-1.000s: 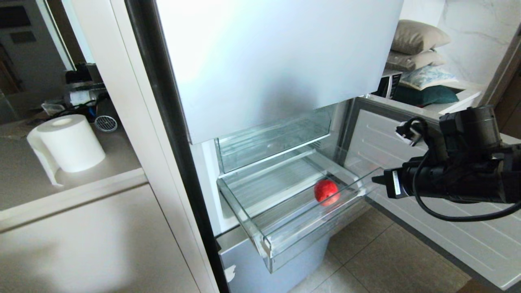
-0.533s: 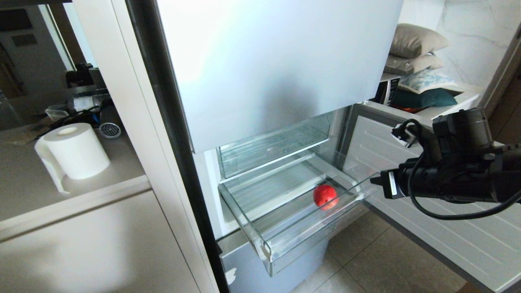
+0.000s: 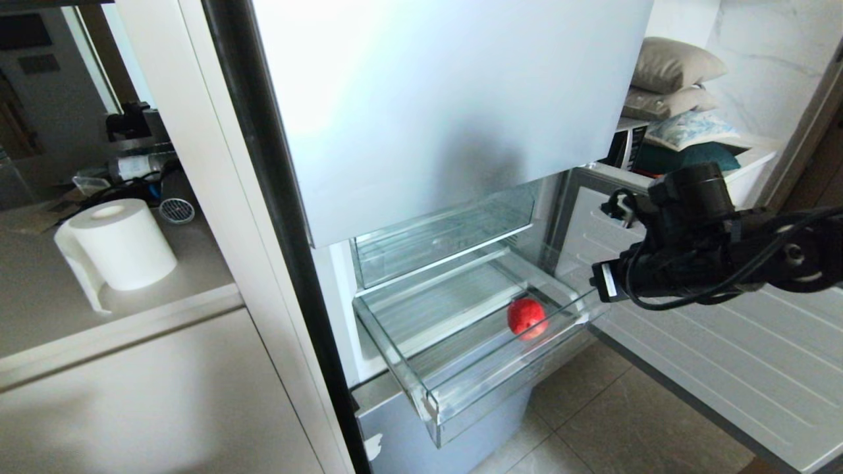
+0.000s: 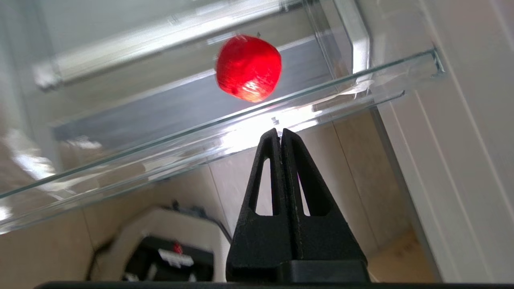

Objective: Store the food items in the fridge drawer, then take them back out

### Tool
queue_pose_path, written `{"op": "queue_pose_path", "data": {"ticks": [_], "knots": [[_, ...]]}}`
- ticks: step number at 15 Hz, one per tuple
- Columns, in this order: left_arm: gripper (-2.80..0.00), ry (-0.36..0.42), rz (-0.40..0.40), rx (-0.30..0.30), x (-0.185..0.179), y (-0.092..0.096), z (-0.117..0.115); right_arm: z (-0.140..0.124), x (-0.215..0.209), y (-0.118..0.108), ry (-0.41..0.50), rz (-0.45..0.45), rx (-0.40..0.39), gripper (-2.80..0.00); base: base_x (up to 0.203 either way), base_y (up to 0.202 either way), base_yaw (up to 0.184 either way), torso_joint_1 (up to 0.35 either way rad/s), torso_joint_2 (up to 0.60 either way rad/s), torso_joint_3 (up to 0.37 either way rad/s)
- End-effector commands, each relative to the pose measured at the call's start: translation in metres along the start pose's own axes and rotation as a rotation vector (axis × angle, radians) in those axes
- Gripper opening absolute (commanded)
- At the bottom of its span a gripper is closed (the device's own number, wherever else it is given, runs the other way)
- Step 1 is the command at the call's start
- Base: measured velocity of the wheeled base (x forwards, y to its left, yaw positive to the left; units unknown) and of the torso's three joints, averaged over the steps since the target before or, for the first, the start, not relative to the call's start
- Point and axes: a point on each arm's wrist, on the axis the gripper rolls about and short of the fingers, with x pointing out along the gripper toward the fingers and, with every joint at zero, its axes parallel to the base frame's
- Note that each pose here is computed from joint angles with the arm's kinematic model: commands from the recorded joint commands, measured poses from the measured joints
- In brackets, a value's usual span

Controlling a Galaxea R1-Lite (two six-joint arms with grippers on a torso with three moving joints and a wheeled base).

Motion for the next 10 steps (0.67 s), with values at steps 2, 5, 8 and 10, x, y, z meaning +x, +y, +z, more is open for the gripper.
{"op": "queue_pose_path", "data": {"ticks": [2, 5, 8, 10], "knots": [[-2.80, 0.002, 0.001, 0.001, 0.000, 0.000, 0.000, 0.006, 0.066, -0.003, 0.121, -0.010, -0.030, -2.80, 0.000, 0.000, 0.000, 0.000, 0.00, 0.000], [-2.80, 0.003, 0.001, 0.000, 0.000, 0.000, 0.000, 0.010, 0.100, -0.010, 0.181, -0.020, -0.024, -2.80, 0.000, 0.000, 0.000, 0.000, 0.00, 0.000], [-2.80, 0.002, 0.001, 0.000, 0.000, 0.000, 0.000, 0.021, 0.126, -0.017, 0.148, -0.014, -0.015, -2.80, 0.000, 0.000, 0.000, 0.000, 0.00, 0.000], [-2.80, 0.003, 0.001, 0.000, 0.000, 0.000, 0.000, 0.029, 0.139, -0.018, 0.117, -0.013, -0.016, 0.00, 0.000, 0.000, 0.000, 0.000, 0.00, 0.000]]}}
